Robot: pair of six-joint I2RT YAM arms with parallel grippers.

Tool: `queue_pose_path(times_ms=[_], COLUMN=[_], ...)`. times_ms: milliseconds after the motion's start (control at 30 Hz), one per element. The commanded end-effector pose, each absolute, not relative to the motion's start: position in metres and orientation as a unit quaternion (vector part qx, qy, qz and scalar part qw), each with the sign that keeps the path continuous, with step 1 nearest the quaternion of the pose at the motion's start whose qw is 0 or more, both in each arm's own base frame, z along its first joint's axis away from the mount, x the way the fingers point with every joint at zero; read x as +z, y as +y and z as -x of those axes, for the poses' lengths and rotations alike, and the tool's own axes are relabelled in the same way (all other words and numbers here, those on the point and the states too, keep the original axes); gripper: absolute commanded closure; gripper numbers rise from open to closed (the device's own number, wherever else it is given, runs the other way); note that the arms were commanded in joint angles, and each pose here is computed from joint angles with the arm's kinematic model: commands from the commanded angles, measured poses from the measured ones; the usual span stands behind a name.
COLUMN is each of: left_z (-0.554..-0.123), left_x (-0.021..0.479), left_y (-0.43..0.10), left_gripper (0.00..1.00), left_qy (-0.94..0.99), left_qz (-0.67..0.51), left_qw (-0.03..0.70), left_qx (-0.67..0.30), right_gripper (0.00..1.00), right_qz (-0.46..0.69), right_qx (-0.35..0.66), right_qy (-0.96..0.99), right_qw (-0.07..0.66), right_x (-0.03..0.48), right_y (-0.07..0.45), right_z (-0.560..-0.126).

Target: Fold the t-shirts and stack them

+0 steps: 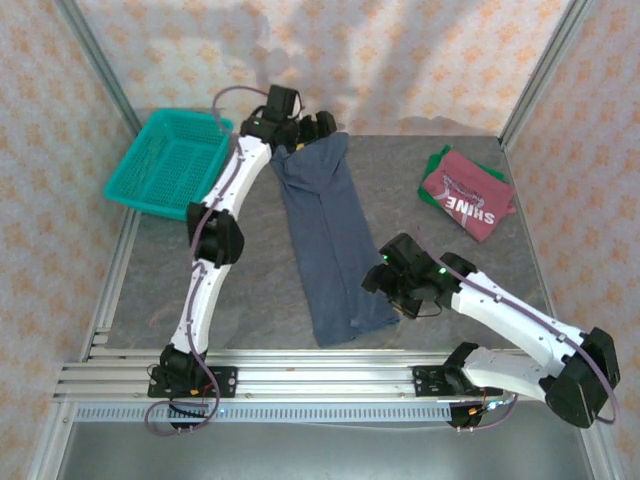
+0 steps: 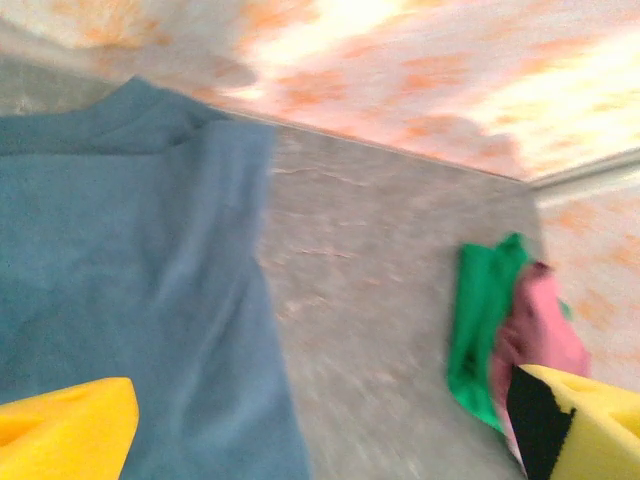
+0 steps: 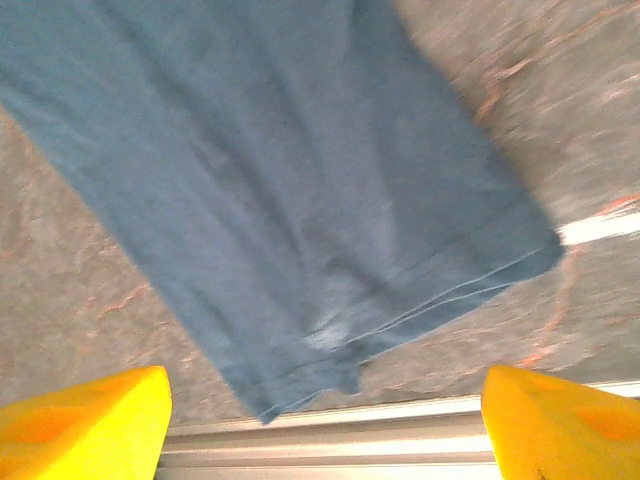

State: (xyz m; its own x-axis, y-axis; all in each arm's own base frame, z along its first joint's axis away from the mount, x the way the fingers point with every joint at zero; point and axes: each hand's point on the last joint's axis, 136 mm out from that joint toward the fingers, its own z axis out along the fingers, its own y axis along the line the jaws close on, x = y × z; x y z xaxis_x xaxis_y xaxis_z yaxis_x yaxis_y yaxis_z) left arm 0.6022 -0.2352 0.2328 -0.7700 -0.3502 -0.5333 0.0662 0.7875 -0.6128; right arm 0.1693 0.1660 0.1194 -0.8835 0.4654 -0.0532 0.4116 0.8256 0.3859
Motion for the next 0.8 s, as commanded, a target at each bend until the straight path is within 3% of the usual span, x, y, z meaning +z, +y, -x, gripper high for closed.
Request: queue_pose_path(times_ms=[0,133,367,533,767], left_z=[-0.499,-0.4,-0.212,-0.158,-0.139], left_x=[0.297,0.275,0.144,0.093,0.058], left_y=[-0.245,-0.235,-0.242,-0.252,-0.266], left_gripper=[0.04,0.05,0.17,0.23,0.28], left_qy=[0.908,0.929,0.959,0.951,0.94], left_qz=[0.01,0.029,0.092,0.142,0.176], left_qw=[0.311,0.263,0.108,0.08,0.043], left_qx=[-0.281,-0.26,-0.243,-0.264,-0.288], right_gripper=[0.19,0.19,0.26,0.28,0.29], right_qz=[-0.163,-0.095,-0.043,-0.039,-0.034], right_qx=[0.148,0.18,0.175,0.18,0.168], right_qy=[0.974,0.977,0.984,0.983,0.985], right_qw=[0.052,0.056,0.001,-0.012,-0.023], right_x=[0.103,0.096,0.059,0.045,0.039], right_y=[0.14,0.147,0.155,0.157,0.153], right_z=[-0.16,-0.174,-0.178,-0.176,-0.173])
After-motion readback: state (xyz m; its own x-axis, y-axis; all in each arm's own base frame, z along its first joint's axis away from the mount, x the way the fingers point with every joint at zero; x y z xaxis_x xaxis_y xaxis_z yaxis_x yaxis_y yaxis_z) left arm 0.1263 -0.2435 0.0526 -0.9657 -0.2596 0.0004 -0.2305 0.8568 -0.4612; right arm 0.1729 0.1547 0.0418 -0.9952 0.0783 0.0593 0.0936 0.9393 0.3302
